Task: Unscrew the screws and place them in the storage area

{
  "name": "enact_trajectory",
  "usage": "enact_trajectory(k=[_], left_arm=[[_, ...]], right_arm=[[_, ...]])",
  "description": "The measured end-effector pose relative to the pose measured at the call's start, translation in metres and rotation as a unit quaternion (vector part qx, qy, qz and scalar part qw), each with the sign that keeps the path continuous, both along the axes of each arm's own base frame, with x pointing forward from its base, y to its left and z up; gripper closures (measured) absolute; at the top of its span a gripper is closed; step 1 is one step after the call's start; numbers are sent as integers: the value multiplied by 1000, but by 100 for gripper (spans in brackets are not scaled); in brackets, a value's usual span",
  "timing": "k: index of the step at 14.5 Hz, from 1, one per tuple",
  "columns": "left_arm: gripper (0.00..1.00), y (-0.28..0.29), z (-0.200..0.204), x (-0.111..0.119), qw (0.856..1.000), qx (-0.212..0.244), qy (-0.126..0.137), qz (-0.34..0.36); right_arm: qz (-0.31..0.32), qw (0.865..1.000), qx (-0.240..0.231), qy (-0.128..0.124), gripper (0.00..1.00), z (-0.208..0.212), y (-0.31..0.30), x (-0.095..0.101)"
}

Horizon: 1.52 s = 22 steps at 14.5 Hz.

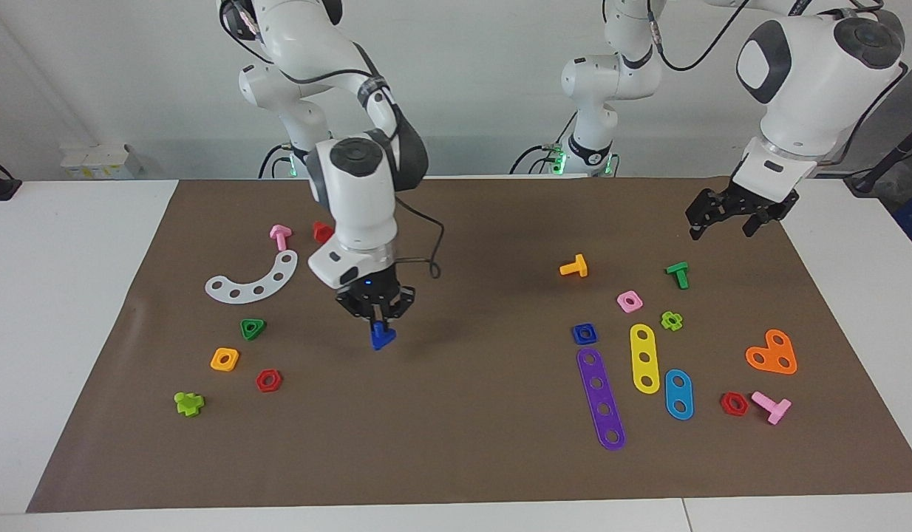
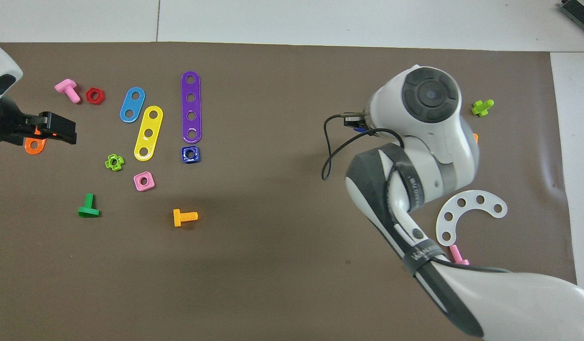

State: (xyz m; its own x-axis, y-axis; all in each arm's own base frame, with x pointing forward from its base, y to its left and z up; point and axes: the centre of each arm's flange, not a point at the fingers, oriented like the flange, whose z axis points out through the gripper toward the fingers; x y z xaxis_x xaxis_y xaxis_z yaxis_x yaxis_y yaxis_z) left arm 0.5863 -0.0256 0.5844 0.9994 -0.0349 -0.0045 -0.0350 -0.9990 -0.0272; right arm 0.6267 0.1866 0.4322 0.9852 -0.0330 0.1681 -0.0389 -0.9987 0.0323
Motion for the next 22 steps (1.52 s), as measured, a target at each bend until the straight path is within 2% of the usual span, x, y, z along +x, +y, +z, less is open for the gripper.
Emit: enact_trajectory(k=[1, 3, 7, 12, 19, 20, 22], left_arm=[[0, 0, 0, 0, 1000, 0, 0, 0], [0, 0, 0, 0, 1000, 0, 0, 0], [0, 0, 0, 0, 1000, 0, -1, 0], [0, 0, 0, 0, 1000, 0, -1, 0], [0, 0, 0, 0, 1000, 0, -1, 0], [0, 0, 0, 0, 1000, 0, -1, 0], [0, 0, 0, 0, 1000, 0, -1, 0]], right_arm=[[5, 1000, -4, 10, 81, -7, -30, -9], [12, 1000, -6, 15, 81, -32, -75, -23], [19, 1000, -2, 22, 81, -84, -150, -40], [29, 999, 6, 28, 81, -107, -157, -52], [42, 999, 3, 31, 81, -113, -163, -53], [42, 999, 3, 32, 75, -115, -164, -53], [42, 999, 3, 30, 55, -114, -164, -52]])
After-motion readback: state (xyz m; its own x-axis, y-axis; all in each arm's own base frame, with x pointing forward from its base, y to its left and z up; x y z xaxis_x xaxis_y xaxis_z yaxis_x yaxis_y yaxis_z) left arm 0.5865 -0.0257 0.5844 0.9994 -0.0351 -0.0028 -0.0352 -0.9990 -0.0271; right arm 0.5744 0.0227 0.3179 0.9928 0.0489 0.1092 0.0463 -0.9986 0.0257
